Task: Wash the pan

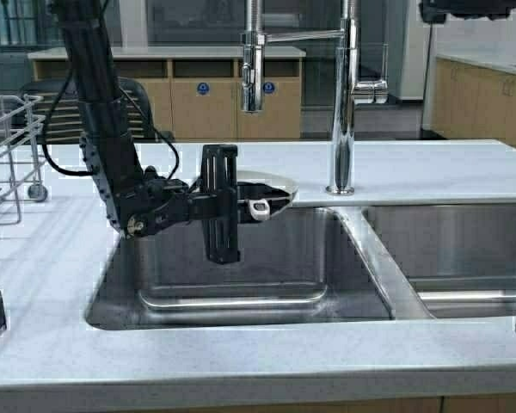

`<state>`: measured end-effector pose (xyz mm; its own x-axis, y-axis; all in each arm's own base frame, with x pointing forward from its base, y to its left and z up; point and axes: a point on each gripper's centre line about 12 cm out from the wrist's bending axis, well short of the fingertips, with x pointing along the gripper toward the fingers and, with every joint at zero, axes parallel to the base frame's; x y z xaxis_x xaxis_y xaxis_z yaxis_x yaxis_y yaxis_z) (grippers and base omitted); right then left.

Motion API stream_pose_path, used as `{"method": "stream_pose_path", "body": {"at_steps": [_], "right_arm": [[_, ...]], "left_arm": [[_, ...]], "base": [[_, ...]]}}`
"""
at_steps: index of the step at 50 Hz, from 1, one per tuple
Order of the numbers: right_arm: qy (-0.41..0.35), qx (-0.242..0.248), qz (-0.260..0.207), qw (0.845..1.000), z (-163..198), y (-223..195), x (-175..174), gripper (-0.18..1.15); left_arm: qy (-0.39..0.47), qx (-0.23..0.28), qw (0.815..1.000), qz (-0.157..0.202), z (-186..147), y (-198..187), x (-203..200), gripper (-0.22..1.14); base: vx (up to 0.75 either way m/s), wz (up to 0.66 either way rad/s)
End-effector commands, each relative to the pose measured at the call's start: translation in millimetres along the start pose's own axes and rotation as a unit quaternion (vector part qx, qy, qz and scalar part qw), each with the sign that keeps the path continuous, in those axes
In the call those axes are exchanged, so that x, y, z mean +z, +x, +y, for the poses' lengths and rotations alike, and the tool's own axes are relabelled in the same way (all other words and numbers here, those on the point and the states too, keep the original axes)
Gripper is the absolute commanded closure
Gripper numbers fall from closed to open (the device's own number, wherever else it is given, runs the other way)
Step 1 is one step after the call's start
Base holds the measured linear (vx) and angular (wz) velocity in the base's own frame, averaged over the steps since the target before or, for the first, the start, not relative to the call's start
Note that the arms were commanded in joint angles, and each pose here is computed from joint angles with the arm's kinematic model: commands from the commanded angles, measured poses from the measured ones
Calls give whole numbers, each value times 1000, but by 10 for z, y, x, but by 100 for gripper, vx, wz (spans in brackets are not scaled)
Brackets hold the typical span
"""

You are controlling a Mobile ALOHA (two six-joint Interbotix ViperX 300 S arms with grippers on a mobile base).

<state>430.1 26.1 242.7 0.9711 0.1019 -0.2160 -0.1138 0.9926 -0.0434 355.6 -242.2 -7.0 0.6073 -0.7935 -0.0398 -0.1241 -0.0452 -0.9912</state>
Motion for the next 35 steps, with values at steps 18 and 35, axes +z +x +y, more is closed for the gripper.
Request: {"method": "stream_pose_path", "body": {"at_steps": [18,35], "right_arm": [[13,-13,41,999,-101,1066,179,-7],[11,-14,51,999,-65,1389,159,-7]], "left_arm": [[22,-34,999,6,-187,35,-16,89],[19,-33,999,6,-139,43,-7,89]], "base": [[0,0],[0,0]]}}
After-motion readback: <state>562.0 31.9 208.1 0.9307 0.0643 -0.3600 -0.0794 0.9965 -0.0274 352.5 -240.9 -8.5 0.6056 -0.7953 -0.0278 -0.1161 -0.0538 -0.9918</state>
